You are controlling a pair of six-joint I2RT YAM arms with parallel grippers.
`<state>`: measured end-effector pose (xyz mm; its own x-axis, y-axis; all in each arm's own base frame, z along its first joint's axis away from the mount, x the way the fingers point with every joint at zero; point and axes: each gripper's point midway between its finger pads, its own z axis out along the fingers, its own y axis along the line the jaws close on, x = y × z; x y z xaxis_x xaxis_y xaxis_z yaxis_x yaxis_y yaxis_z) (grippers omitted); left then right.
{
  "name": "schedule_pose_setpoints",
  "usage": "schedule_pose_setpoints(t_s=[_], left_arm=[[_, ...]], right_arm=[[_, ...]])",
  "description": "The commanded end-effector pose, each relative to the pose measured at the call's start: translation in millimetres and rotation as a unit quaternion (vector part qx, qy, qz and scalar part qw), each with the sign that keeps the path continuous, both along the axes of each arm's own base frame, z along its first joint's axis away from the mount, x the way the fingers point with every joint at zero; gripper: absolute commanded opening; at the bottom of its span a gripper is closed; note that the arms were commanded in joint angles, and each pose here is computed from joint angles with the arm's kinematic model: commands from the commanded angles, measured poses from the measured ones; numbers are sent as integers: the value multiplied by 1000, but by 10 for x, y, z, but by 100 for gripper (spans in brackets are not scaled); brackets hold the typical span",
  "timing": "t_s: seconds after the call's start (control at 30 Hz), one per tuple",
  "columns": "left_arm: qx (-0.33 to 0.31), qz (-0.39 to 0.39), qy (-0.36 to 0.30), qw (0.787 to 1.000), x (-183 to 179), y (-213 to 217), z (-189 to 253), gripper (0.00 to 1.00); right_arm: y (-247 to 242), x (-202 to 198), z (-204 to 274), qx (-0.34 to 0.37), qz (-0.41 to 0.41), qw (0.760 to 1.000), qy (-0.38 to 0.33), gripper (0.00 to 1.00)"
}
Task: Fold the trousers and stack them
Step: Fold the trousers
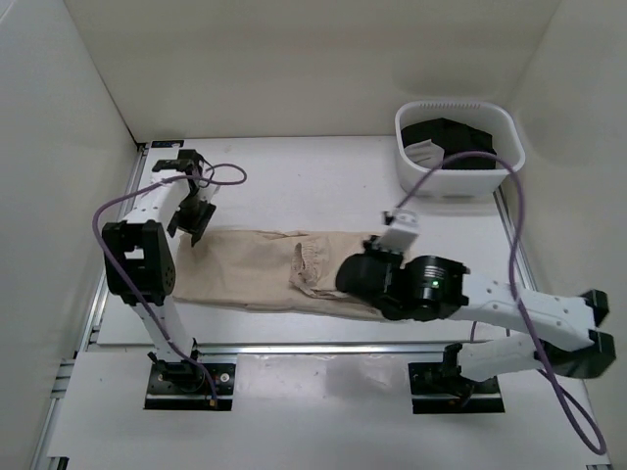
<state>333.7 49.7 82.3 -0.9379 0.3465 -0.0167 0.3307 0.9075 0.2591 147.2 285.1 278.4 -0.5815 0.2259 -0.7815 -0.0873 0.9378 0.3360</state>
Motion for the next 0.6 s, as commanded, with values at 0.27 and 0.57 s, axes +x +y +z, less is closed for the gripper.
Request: schedule_pose_setpoints(t_s=[0.27,0.57], left_arm=[[6,-67,-180,981,430,-476,1522,70],[-248,-315,-91,912,-45,-3036,847,57]], right_arm=[[-1441,443,-1513,-118,-162,975,93,0],[-1733,511,-2233,-134,-157,950,235,0]])
